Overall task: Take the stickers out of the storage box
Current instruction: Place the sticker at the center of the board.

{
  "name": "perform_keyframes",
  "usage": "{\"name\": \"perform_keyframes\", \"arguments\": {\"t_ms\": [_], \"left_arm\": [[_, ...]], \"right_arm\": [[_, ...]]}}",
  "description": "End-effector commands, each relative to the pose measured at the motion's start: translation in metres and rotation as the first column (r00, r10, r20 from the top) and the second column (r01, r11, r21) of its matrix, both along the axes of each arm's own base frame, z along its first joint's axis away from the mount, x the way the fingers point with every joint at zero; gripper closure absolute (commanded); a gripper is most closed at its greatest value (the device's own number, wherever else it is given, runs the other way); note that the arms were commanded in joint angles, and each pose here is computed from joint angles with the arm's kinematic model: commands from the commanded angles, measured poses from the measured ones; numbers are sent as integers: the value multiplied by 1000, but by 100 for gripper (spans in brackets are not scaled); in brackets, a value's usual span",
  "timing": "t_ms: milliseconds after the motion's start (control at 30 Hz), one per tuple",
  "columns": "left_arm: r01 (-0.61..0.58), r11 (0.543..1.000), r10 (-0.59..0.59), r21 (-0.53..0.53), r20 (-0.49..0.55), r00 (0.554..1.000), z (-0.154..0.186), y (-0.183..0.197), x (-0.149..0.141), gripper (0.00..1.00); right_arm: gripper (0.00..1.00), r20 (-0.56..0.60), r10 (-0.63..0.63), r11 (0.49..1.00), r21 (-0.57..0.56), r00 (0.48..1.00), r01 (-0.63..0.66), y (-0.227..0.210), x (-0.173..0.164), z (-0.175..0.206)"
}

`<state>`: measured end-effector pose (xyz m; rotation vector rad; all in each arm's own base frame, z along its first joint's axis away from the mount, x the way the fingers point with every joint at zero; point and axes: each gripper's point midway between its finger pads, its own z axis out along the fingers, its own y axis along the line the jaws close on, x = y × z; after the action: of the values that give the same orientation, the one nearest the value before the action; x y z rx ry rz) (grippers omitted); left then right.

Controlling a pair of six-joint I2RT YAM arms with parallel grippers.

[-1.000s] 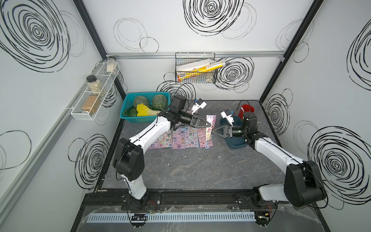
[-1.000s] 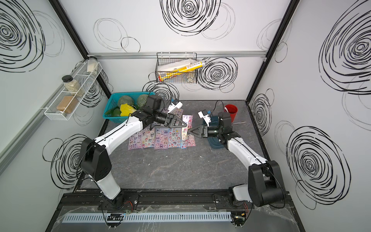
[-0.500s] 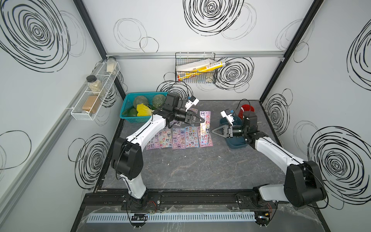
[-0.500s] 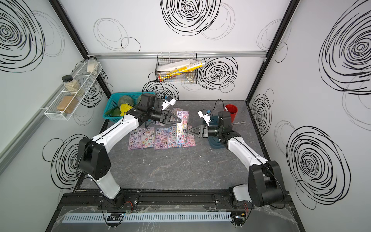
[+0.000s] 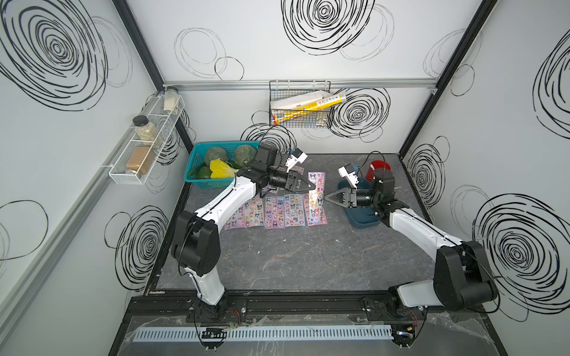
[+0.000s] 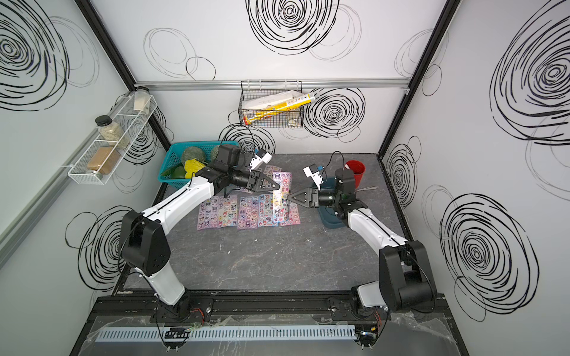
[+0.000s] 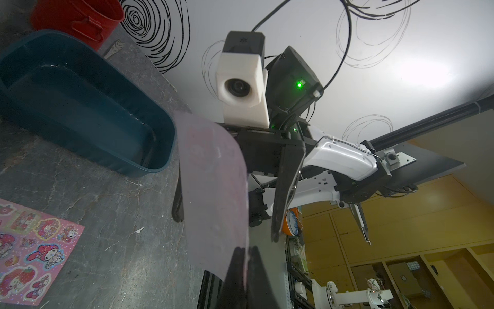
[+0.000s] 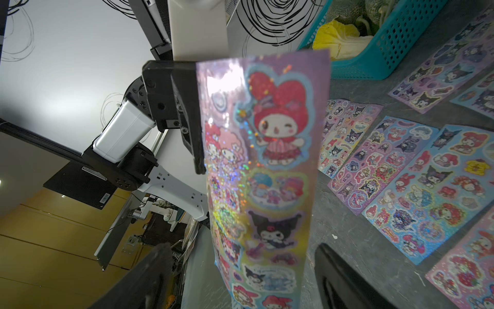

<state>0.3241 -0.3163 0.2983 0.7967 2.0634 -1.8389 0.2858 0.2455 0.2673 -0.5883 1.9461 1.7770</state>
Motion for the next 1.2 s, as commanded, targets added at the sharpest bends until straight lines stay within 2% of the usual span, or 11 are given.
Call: {"name": "perform_keyframes", "arguments": {"t_ms": [0, 233, 333, 500, 700, 1000, 1167], "left_arm": [[41, 999, -40, -35, 36, 999, 11, -6, -8, 100], [33, 999, -32, -29, 37, 999, 12, -8, -4, 100], [-9, 1000, 9, -5, 17, 1000, 2, -1, 6, 100], [-98, 994, 99, 50, -23, 995, -20, 12, 26, 100], [-118, 990, 122, 81, -48, 991, -37, 14, 29, 100], [-134, 986, 140, 102, -53, 989, -46, 20, 31, 99], [-143, 982, 151, 120, -56, 987, -52, 21, 32, 94]], "right_arm": [[12, 69, 48, 998, 30, 996, -50, 6, -2, 19], [16, 67, 70, 997, 31, 995, -73, 9, -6, 16], [21, 66, 74, 997, 15, 995, -75, 8, -8, 14], [24, 55, 75, 997, -5, 996, -75, 7, -10, 8], [35, 40, 67, 998, -11, 997, -67, 7, -7, 5], [71, -38, -41, 998, -55, 998, 39, 1, 18, -18], [96, -87, -71, 995, -77, 994, 65, 0, 25, -33]]}}
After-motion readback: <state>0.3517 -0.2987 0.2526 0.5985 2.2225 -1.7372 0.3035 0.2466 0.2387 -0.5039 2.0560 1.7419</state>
